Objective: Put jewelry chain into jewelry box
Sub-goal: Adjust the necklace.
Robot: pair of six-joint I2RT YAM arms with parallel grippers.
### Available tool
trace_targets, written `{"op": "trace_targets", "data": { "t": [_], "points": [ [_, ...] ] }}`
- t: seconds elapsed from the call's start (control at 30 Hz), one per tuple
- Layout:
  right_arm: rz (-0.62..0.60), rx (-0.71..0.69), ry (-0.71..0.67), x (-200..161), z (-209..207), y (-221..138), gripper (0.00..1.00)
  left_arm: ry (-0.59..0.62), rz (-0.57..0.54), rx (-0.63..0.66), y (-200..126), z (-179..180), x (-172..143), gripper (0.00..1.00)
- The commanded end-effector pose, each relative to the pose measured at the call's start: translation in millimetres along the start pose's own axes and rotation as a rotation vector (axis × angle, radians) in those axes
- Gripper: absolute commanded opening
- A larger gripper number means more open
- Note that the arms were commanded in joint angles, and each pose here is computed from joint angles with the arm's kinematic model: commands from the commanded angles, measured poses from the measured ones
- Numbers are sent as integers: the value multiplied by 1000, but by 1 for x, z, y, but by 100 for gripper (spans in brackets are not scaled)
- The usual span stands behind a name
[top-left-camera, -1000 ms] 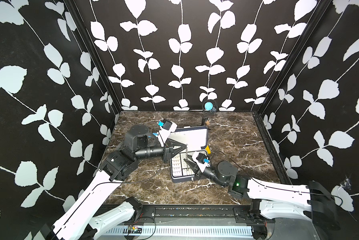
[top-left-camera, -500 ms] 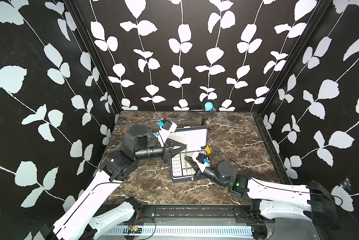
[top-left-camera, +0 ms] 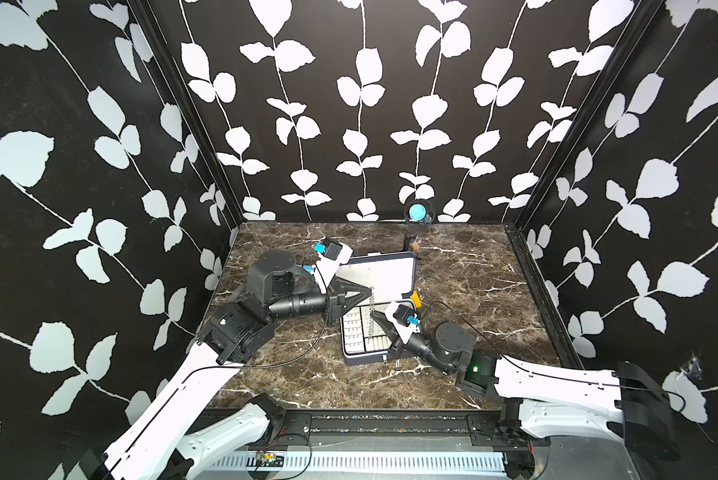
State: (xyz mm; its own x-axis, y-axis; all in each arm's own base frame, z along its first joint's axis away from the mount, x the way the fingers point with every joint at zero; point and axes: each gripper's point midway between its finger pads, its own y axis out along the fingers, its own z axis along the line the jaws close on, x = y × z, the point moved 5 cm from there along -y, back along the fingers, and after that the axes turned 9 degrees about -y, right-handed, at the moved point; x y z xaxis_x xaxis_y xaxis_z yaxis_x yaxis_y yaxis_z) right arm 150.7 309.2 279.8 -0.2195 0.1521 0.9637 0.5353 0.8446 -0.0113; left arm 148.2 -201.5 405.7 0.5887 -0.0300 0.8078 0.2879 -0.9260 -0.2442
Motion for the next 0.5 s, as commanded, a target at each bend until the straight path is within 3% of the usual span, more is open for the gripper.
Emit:
{"op": "trace_targets", "data": {
  "t": [0.0,0.27,0.47],
  "points": [
    [-17,-89,36,8,-12,-5,0,27,-86,35,-8,1,7,0],
    [-13,-165,84,12,-30,-6,0,-21,-209,144,-10,23,4,0],
    [-9,-121,76,10,-28,-1,0,-32,-206,109,-3,21,10,0]
  ]
}}
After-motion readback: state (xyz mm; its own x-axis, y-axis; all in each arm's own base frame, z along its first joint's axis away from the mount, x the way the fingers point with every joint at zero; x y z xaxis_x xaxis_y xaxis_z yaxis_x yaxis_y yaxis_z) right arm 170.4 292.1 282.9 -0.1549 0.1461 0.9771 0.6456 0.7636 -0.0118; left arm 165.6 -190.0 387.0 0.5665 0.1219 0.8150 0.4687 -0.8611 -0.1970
